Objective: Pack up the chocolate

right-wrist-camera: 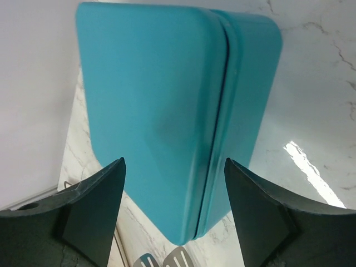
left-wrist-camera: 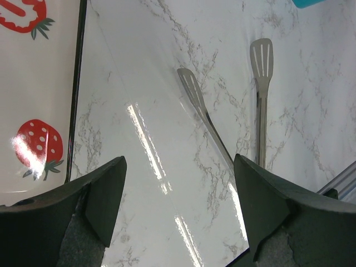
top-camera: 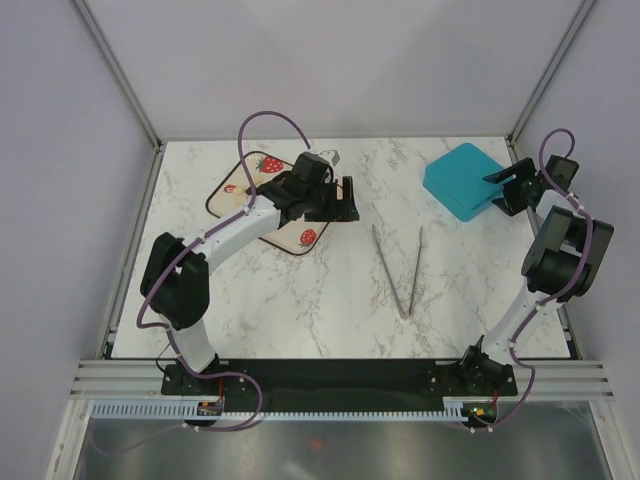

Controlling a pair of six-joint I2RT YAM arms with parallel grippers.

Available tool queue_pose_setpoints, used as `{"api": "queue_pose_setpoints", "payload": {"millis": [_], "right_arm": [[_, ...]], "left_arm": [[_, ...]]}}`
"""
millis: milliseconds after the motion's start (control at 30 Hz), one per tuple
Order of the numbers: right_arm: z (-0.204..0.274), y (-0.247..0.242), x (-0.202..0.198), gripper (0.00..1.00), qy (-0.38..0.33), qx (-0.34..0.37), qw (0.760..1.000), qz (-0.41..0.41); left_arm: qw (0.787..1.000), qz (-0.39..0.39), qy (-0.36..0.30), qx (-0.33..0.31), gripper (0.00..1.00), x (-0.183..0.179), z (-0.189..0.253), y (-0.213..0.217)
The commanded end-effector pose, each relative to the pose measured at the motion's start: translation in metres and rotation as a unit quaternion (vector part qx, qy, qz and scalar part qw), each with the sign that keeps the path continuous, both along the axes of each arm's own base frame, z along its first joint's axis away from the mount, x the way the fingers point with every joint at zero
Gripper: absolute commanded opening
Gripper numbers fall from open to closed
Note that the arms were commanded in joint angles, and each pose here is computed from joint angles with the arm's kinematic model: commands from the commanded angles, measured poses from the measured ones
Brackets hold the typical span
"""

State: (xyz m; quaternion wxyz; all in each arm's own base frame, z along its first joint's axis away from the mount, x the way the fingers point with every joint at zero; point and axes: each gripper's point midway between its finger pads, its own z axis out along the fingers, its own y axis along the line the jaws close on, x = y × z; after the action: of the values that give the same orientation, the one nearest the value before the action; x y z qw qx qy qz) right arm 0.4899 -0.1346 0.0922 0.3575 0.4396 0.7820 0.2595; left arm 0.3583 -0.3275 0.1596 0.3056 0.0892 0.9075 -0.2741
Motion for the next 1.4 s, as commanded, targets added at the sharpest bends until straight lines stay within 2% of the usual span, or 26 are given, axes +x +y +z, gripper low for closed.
{"api": "queue_pose_setpoints", "payload": {"millis": [0, 200, 300, 333, 400, 433, 600, 700, 767, 900, 1000, 1100, 1200, 1267, 1367], "right_arm": [[-0.019, -0.006, -0.005, 0.8, 0.04, -0.014, 0.999, -0.015], [-0.028, -0.01, -0.009, 0.78, 0.06, -0.026, 0.998, -0.023], [-0.037, -0.012, -0.012, 0.71, 0.073, -0.034, 0.996, -0.023], [-0.041, -0.012, -0.015, 0.65, 0.081, -0.036, 0.996, -0.022], [-0.051, -0.014, -0.021, 0.62, 0.095, -0.038, 0.994, -0.025], [-0.055, -0.014, -0.023, 0.56, 0.101, -0.041, 0.994, -0.026], [-0.072, -0.012, -0.032, 0.39, 0.119, -0.039, 0.992, -0.027], [-0.08, -0.011, -0.036, 0.34, 0.125, -0.039, 0.991, -0.031], [-0.087, -0.007, -0.038, 0.33, 0.128, -0.029, 0.991, -0.026], [-0.075, -0.003, -0.033, 0.47, 0.111, -0.026, 0.993, -0.012], [-0.043, -0.011, -0.029, 0.62, 0.093, -0.053, 0.994, -0.016], [-0.005, -0.019, -0.029, 0.67, 0.077, -0.088, 0.993, -0.023], [0.025, -0.028, -0.034, 0.68, 0.069, -0.12, 0.99, -0.04], [0.047, -0.031, -0.032, 0.65, 0.053, -0.138, 0.988, -0.047], [0.071, -0.021, -0.015, 0.49, 0.015, -0.151, 0.988, -0.025]], "left_arm": [[0.999, -0.005, -0.039, -0.011, 0.86, 0.006, 0.02, 0.001], [0.999, -0.003, -0.036, -0.012, 0.85, 0.007, 0.018, 0.0], [0.999, 0.0, -0.035, -0.013, 0.85, 0.007, 0.018, 0.001], [0.999, 0.0, -0.035, -0.014, 0.85, 0.007, 0.018, 0.0], [0.999, 0.0, -0.034, -0.013, 0.85, 0.006, 0.017, 0.0], [0.999, 0.0, -0.033, -0.013, 0.85, 0.006, 0.017, 0.0], [0.999, 0.004, -0.035, -0.006, 0.84, 0.006, 0.015, 0.005], [0.999, 0.007, -0.037, -0.005, 0.84, 0.006, 0.015, 0.007], [0.999, 0.008, -0.037, -0.004, 0.84, 0.006, 0.015, 0.008], [0.999, 0.008, -0.04, -0.005, 0.84, 0.006, 0.018, 0.009], [0.999, 0.007, -0.045, -0.007, 0.84, 0.006, 0.026, 0.011], [0.998, 0.004, -0.055, -0.017, 0.84, 0.002, 0.04, 0.012], [0.997, 0.002, -0.07, -0.024, 0.85, -0.003, 0.056, 0.016], [0.997, 0.004, -0.079, -0.026, 0.85, -0.007, 0.067, 0.021], [0.995, 0.004, -0.091, -0.03, 0.85, -0.014, 0.078, 0.028]]}}
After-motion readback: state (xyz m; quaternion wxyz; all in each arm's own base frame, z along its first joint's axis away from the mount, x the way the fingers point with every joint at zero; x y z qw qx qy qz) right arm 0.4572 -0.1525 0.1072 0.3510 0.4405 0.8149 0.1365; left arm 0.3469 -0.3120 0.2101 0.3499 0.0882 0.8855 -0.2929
